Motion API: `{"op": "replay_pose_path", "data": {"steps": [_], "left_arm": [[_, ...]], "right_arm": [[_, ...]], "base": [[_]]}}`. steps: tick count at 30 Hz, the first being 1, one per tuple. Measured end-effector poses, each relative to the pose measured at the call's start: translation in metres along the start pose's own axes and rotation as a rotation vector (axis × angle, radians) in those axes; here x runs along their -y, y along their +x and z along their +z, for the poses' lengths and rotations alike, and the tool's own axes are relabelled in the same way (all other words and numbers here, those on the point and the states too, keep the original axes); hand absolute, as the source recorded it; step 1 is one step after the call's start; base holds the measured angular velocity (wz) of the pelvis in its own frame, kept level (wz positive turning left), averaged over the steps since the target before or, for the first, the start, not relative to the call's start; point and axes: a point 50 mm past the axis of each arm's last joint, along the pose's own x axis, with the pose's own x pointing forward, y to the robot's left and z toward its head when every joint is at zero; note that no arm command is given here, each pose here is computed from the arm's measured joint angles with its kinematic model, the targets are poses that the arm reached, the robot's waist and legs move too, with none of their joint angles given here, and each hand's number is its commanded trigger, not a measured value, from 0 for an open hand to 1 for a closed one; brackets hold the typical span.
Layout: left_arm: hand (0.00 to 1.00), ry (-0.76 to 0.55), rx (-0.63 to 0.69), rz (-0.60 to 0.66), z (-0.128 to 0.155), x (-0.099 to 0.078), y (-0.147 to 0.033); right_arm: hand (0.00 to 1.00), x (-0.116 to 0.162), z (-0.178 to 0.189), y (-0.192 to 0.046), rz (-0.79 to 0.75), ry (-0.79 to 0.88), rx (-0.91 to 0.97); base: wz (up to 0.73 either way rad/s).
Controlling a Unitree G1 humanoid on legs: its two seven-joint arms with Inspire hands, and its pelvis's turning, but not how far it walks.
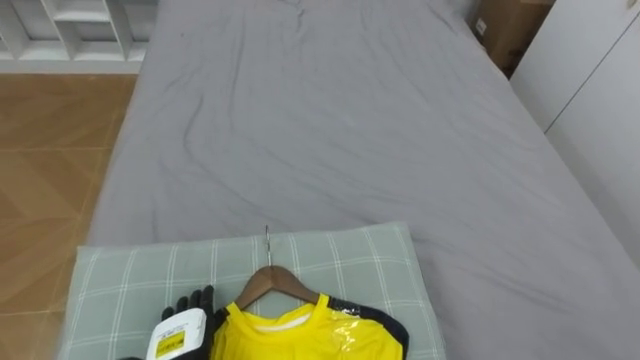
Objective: Hang clothes
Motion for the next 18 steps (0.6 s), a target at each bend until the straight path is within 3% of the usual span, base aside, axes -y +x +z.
{"op": "replay_pose_path", "data": {"steps": [9,18], "left_arm": [[0.00,0.015,-0.016,-0.039,-0.0022,0.0071,-0.0022],[0.00,0.006,-0.039,-0.036,0.0037,-0.0022,0.0069]], "right_arm": [[0.00,-0.0025,-0.0006,0.0001,0.021,0.026,-0.004],[0.00,-0.0039,0.0055,0.0008,0.042,0.040,0.004]], "base": [[0.03],[0.03]]}}
